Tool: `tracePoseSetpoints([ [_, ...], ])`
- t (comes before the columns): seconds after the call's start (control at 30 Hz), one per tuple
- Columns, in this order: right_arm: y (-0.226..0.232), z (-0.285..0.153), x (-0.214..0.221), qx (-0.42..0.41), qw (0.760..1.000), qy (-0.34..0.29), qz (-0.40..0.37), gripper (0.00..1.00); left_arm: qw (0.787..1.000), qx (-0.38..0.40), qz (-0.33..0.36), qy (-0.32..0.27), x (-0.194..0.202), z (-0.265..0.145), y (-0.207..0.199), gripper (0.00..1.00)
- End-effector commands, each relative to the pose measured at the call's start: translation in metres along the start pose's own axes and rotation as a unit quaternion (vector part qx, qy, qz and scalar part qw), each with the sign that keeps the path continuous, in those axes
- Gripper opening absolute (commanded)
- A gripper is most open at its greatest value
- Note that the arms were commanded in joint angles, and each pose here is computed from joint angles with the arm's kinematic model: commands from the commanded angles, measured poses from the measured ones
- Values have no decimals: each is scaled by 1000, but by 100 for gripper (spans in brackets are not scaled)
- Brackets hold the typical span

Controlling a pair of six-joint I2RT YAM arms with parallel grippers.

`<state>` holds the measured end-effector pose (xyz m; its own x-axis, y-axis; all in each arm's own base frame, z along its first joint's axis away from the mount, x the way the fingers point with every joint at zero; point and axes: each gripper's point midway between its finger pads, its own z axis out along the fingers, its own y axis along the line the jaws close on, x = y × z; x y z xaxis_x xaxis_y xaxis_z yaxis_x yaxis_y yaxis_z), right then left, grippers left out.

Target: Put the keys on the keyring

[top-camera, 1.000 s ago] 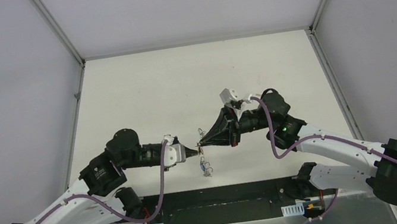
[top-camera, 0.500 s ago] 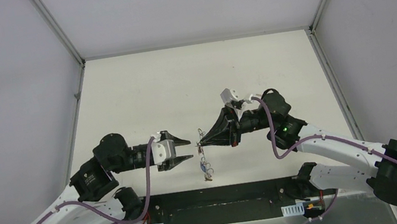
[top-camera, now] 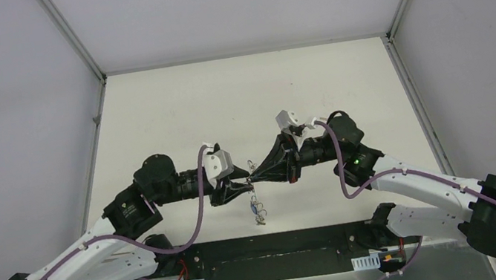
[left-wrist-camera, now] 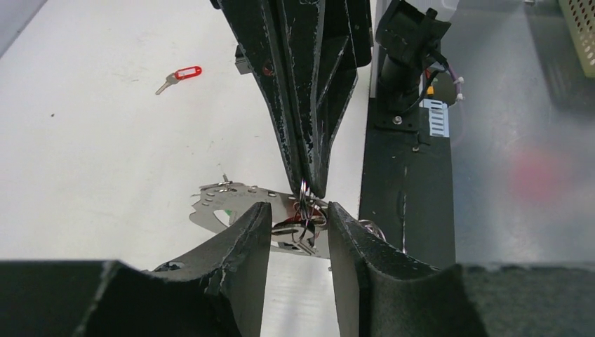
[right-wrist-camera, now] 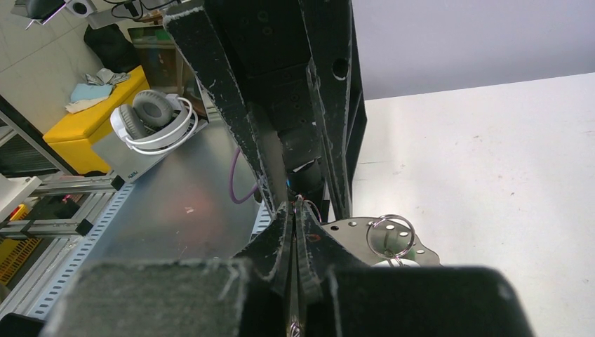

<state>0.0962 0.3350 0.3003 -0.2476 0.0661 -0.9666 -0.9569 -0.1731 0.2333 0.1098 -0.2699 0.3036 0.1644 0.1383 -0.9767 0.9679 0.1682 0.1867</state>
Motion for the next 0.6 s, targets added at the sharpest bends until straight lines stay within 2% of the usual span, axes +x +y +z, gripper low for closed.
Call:
tracePoseSetpoints([
  [0.0, 8, -2, -23, -6, 998, -35, -44, 0, 999, 19, -10, -48, -34, 3, -5, 34],
  [0.17, 8, -2, -22, -4, 998, -36, -44, 0, 999, 20, -2, -46, -31, 2, -5, 14],
  [0.37, 7, -2, -21, -3, 998, -35, -43, 0, 998, 17, 1, -55, -36, -2, -6, 0],
  [0.57, 7, -2, -21, -1, 998, -36, -43, 0, 998, 1, 5, -61, -40, -7, -2, 0],
])
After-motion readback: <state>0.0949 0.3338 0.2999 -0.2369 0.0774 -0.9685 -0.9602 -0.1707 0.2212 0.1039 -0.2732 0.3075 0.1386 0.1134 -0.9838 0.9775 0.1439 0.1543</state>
